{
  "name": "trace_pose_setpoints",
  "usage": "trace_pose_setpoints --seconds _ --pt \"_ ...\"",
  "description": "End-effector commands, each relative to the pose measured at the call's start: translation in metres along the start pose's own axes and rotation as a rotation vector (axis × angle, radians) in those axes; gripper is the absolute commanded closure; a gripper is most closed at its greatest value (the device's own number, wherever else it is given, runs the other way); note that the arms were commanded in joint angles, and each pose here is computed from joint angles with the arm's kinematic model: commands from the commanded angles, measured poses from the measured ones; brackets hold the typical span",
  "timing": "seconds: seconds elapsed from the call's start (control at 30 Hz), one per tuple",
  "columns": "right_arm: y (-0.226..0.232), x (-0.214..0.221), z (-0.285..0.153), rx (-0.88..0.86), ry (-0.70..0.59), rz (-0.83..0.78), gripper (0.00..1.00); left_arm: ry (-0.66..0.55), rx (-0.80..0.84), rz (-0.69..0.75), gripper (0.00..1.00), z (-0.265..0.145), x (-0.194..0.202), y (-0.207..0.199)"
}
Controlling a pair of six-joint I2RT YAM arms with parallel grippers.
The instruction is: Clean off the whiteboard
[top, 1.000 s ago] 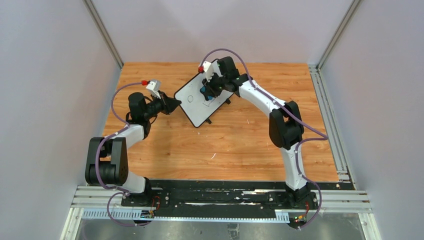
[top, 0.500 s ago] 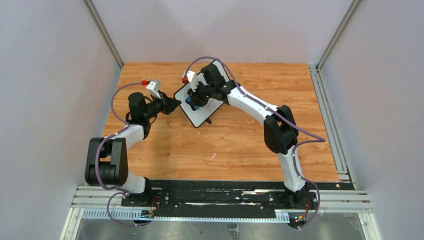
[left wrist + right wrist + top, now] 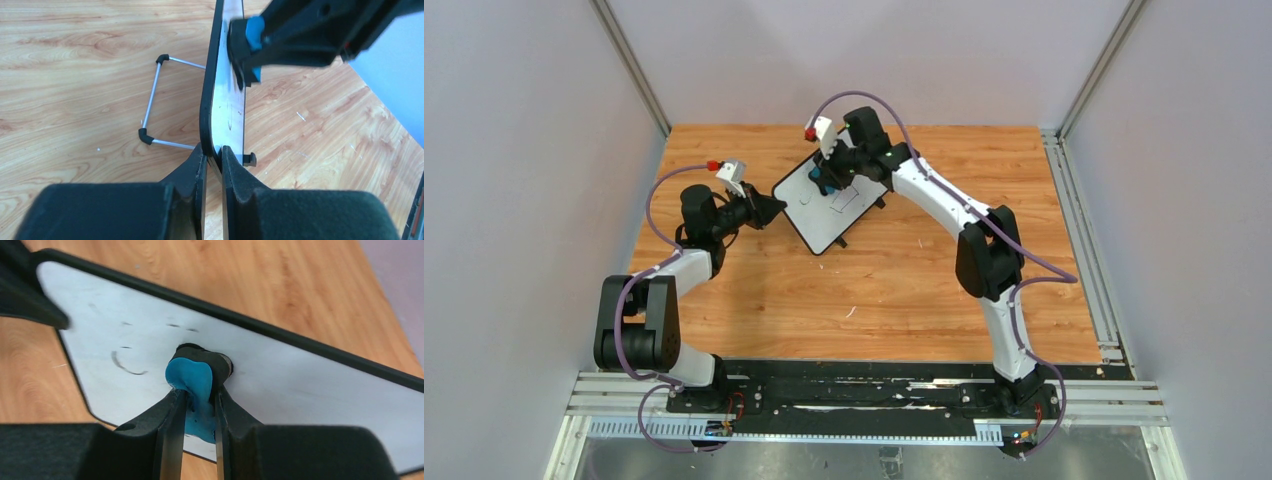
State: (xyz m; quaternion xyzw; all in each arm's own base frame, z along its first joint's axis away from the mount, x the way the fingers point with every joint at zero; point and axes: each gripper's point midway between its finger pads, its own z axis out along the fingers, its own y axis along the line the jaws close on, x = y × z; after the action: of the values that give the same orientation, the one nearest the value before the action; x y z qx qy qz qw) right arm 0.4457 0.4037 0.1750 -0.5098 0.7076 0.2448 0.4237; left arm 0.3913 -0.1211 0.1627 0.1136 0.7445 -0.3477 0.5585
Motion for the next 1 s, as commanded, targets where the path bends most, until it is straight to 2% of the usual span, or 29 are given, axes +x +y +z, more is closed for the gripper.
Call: trace_pose_setpoints --seconds 0.0,0.2,0.57,0.97 --pt "-0.037 0.0 -0.008 0.075 -0.005 0.002 0.99 0.054 -0.024 0.07 1.0 -0.002 0.016 0.008" --pt "-0.009 0.007 0.001 0.009 0.009 0.017 0.99 0.055 -0.024 0.071 1.0 -0.002 0.016 0.009" --pt "0.056 -0.006 0.008 -0.097 0.0 -0.004 0.99 0.055 -0.026 0.072 1.0 -0.001 0.015 0.01" --pt "0.061 0.007 0.008 -0.084 0.034 -0.011 0.99 0.057 -0.025 0.076 1.0 -0.001 0.016 0.009"
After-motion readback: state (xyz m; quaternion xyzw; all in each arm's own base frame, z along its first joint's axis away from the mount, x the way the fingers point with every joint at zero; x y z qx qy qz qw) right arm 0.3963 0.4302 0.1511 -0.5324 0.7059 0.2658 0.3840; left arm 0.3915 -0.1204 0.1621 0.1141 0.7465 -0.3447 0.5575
